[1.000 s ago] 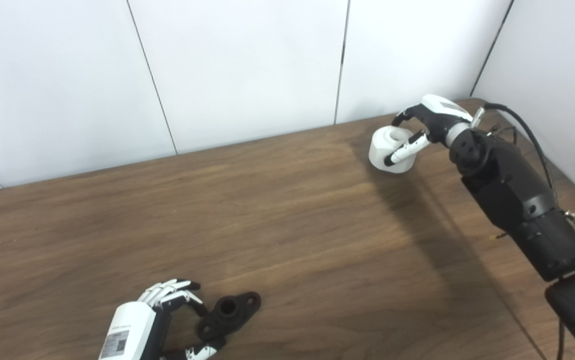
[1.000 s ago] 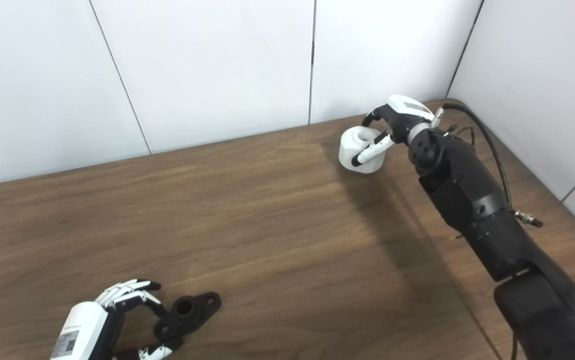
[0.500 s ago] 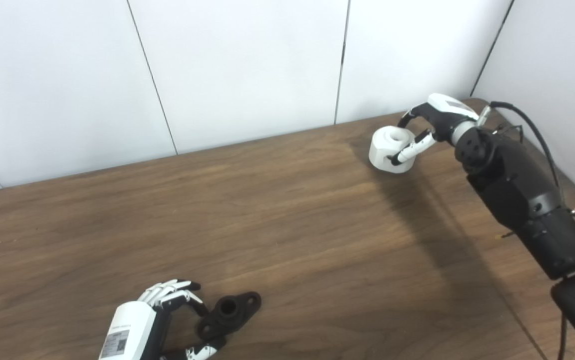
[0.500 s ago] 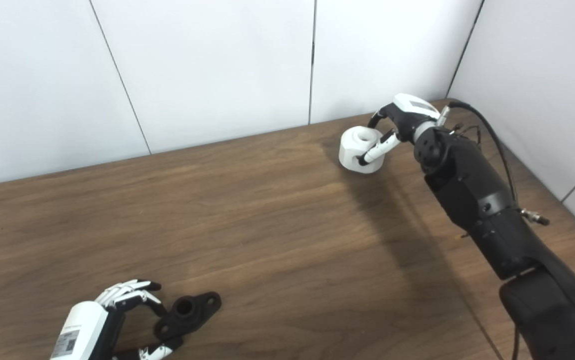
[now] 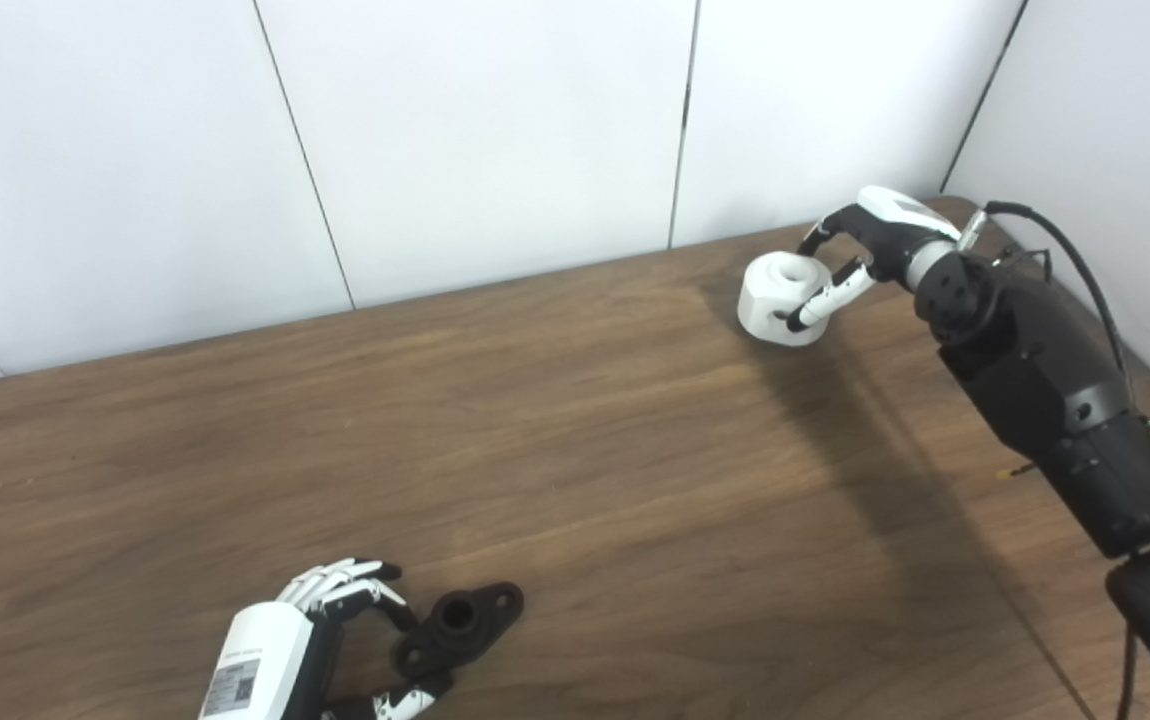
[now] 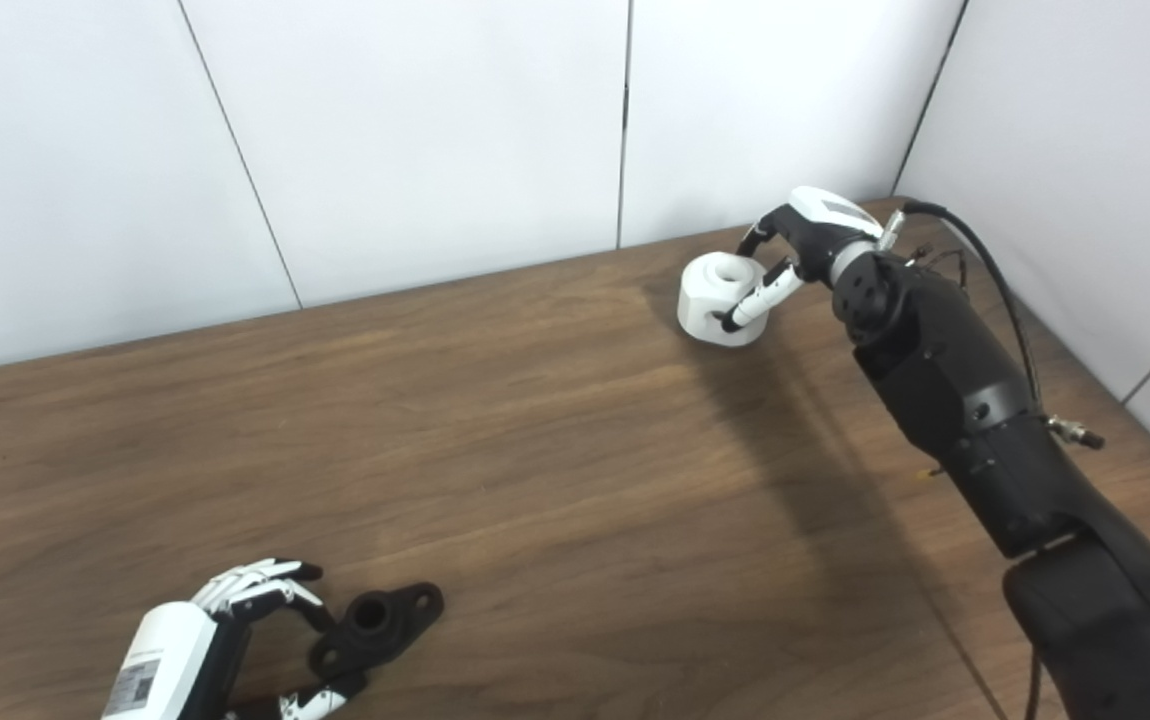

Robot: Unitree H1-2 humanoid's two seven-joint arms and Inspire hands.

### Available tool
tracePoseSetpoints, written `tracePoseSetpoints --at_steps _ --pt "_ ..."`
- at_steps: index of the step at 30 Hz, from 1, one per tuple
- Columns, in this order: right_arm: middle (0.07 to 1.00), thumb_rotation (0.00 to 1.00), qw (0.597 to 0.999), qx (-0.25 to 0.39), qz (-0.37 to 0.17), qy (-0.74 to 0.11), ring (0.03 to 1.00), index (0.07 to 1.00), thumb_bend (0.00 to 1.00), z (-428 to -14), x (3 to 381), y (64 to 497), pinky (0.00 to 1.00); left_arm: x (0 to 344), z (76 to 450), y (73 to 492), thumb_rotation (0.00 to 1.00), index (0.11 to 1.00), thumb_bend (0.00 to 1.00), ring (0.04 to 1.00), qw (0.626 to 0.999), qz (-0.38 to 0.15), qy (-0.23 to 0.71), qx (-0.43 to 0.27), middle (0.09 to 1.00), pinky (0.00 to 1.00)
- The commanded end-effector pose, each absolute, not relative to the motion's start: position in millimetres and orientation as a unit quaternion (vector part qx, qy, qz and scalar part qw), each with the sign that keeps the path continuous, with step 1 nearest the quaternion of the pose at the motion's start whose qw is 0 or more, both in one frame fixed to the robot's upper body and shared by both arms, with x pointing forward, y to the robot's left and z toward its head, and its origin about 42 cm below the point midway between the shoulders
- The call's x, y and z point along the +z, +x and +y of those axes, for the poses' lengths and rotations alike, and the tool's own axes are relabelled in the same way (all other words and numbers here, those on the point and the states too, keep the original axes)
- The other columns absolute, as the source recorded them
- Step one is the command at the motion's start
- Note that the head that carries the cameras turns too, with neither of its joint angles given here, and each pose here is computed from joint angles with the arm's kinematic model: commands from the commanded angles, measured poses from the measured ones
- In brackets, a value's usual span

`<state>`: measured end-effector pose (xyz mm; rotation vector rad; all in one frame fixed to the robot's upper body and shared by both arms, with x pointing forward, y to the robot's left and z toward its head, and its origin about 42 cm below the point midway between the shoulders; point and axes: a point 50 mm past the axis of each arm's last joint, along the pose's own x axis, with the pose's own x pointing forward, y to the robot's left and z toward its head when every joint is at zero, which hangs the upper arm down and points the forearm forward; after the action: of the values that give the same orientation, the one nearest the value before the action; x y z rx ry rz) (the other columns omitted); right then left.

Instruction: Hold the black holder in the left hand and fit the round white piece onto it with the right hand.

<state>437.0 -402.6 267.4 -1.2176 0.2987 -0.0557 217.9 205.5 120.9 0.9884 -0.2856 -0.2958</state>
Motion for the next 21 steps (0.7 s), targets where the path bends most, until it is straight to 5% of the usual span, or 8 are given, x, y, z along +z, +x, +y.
tracePoseSetpoints --at_steps 1,12,13,14,21 --pt "0.857 0.23 0.803 -0.052 0.097 -0.586 0.982 0.627 0.8 -410.8 302.5 440.5 0.92 112.1 204.4 209.8 0.04 0.485 0.52 0.799 0.858 -0.106 0.476 -0.162 0.748 0.79" --pt "0.851 0.23 0.803 -0.05 0.085 -0.588 0.97 0.589 0.78 -409.5 301.2 440.5 0.92 113.6 203.7 210.0 0.04 0.485 0.52 0.795 0.858 -0.106 0.476 -0.161 0.747 0.79" --pt "0.845 0.18 0.803 -0.048 0.078 -0.589 0.965 0.531 0.63 -409.6 301.1 440.0 0.92 113.7 203.5 210.0 0.04 0.485 0.52 0.796 0.858 -0.105 0.477 -0.161 0.747 0.79" --pt "0.838 0.16 0.804 -0.048 0.072 -0.588 0.958 0.51 0.58 -409.8 300.9 439.5 0.91 113.8 203.2 209.9 0.04 0.485 0.52 0.796 0.857 -0.105 0.478 -0.161 0.747 0.79" --pt "0.77 0.14 0.798 -0.054 0.031 -0.599 0.902 0.486 0.52 -411.2 297.8 438.6 0.87 114.2 201.8 210.0 0.04 0.485 0.52 0.799 0.857 -0.101 0.478 -0.163 0.749 0.79"
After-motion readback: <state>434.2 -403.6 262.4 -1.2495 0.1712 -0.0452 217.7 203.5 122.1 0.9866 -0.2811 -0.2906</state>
